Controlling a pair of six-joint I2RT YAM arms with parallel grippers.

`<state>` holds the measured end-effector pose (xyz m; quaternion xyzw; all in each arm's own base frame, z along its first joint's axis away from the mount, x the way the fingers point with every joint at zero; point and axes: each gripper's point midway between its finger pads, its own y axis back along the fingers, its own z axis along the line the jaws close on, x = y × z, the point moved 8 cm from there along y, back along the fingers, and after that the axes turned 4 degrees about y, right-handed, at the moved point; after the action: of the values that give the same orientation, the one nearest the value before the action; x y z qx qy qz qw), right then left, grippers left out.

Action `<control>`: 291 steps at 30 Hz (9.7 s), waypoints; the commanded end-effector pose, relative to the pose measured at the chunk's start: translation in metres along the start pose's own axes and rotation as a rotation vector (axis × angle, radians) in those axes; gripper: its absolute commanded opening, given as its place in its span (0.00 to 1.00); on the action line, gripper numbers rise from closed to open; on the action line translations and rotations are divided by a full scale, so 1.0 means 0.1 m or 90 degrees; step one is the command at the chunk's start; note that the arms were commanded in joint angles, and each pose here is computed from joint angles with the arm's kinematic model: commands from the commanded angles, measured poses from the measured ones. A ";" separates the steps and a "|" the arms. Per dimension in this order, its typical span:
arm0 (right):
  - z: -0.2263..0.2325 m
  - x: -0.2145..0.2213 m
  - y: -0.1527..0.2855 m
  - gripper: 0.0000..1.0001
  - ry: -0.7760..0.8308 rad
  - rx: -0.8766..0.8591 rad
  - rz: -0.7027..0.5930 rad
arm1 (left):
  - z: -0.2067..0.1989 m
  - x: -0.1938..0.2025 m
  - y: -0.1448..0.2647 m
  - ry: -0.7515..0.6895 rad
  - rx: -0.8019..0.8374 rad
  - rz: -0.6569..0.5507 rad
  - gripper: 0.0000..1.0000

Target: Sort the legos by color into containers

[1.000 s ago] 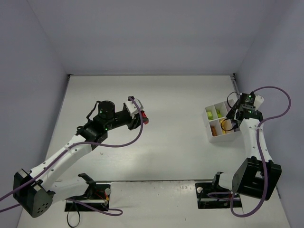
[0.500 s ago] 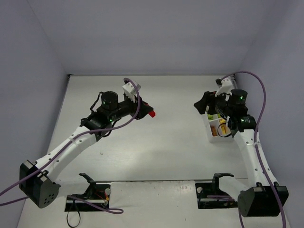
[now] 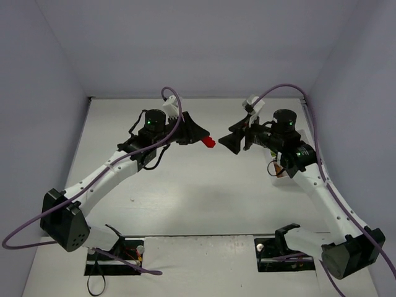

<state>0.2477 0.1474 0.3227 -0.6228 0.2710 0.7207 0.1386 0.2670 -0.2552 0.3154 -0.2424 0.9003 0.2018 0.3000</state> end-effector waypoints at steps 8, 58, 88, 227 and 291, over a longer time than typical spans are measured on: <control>0.16 -0.24 -0.29 0.60 0.072 -0.039 -0.037 | -0.39 -0.35 0.05 0.062 0.074 -0.084 0.23; -0.96 1.20 0.71 0.00 -0.200 0.616 0.315 | 0.11 -0.15 0.58 -0.111 -0.187 -0.099 0.64; -1.18 0.90 1.21 0.00 -0.183 0.689 0.240 | 0.31 -0.23 0.60 -0.280 -0.231 -0.133 0.65; -1.98 0.97 1.26 0.56 -0.172 0.818 0.323 | 0.42 -0.06 0.67 -0.344 -0.187 -0.126 0.68; 0.50 -0.08 1.74 1.00 -0.072 0.444 -0.186 | 0.08 0.02 2.45 -0.230 -0.424 -0.272 0.70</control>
<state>0.1081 0.0353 0.3604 -0.5198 0.4122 0.6054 0.4398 0.1342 -0.0590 0.3445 -0.4415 0.6527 0.4711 0.3964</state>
